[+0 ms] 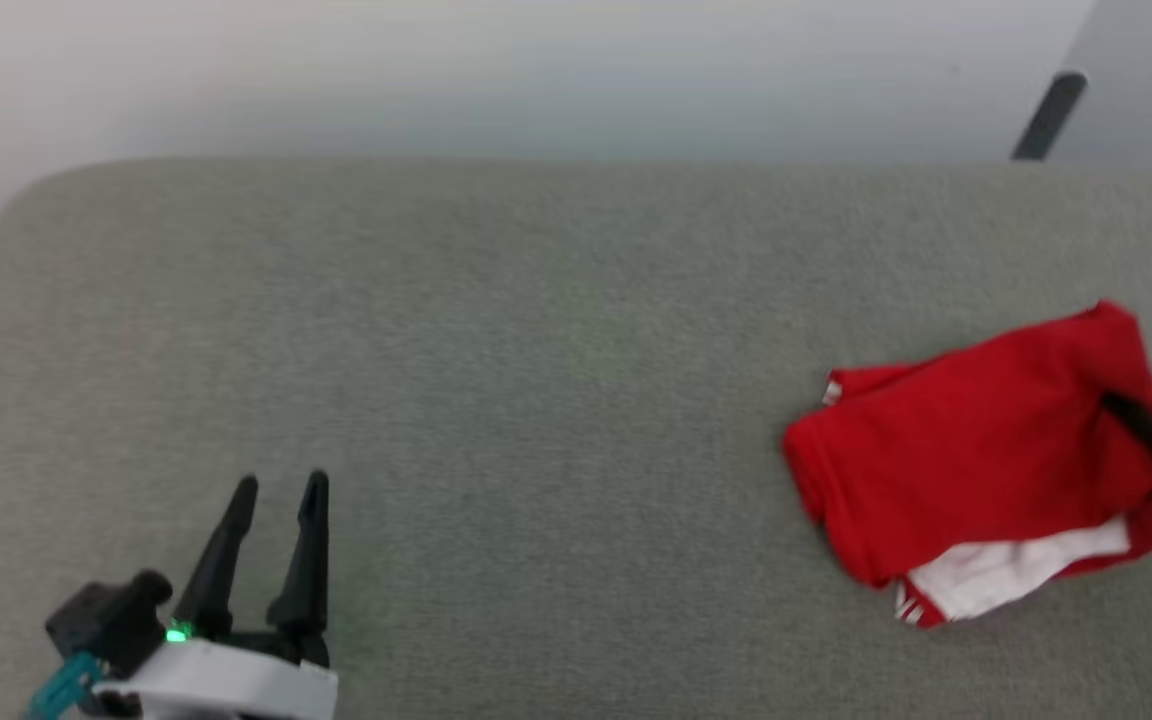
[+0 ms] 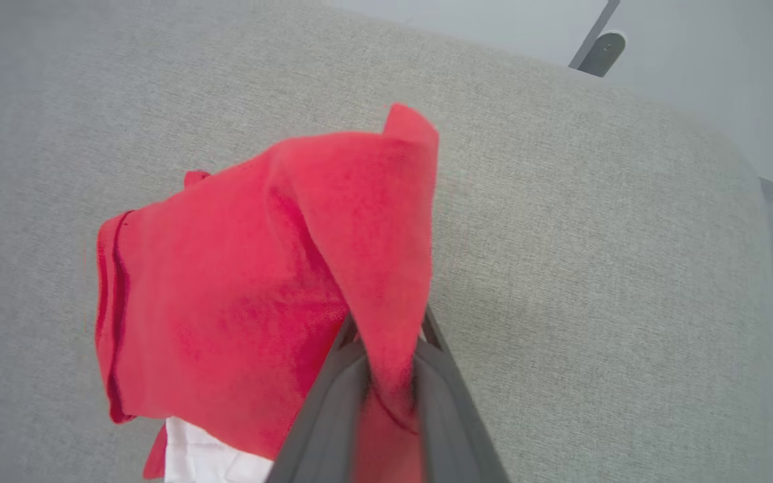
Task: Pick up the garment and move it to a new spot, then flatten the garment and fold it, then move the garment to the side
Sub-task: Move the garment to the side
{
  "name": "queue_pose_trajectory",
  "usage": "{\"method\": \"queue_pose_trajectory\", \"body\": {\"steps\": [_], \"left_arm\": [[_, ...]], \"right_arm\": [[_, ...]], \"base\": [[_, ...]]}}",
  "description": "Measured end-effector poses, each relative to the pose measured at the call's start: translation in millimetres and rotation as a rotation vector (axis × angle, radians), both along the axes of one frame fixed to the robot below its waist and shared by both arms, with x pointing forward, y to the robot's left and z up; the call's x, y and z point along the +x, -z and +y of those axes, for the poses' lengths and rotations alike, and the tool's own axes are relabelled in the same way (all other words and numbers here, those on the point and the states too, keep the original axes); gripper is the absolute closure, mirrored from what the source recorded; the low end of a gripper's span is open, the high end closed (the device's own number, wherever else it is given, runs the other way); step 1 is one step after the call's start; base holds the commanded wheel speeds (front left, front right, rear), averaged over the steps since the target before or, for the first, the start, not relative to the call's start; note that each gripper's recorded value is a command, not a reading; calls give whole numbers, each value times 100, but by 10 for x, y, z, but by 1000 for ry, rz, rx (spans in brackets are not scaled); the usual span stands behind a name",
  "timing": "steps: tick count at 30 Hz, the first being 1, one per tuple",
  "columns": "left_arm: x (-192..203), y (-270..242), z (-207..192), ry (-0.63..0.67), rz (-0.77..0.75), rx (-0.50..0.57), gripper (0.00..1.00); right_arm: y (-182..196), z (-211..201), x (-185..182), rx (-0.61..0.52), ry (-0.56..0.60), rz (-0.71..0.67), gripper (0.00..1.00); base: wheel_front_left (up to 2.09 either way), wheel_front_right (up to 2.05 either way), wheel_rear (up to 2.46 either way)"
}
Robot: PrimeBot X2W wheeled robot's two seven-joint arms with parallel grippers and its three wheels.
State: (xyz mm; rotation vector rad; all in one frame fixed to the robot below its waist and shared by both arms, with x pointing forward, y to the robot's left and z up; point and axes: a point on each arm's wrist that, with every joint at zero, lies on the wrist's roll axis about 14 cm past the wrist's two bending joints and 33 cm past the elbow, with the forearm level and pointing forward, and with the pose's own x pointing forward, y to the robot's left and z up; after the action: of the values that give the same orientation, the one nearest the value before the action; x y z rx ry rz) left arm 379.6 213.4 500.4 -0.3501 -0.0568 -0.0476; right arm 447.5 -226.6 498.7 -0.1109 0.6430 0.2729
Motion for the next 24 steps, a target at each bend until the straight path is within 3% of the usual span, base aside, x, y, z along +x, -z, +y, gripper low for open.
{"method": "queue_pose_trajectory", "body": {"steps": [8,24], "left_arm": [[437,58,-266,102,-1,34,0],[1132,520,-930,316,42,60,0]], "right_arm": [[-37,-445,177,-66,75,-44,100],[-21,-1531,291,-337,223,-99,100]], "base": [[0,0,0],[0,0,0]]}}
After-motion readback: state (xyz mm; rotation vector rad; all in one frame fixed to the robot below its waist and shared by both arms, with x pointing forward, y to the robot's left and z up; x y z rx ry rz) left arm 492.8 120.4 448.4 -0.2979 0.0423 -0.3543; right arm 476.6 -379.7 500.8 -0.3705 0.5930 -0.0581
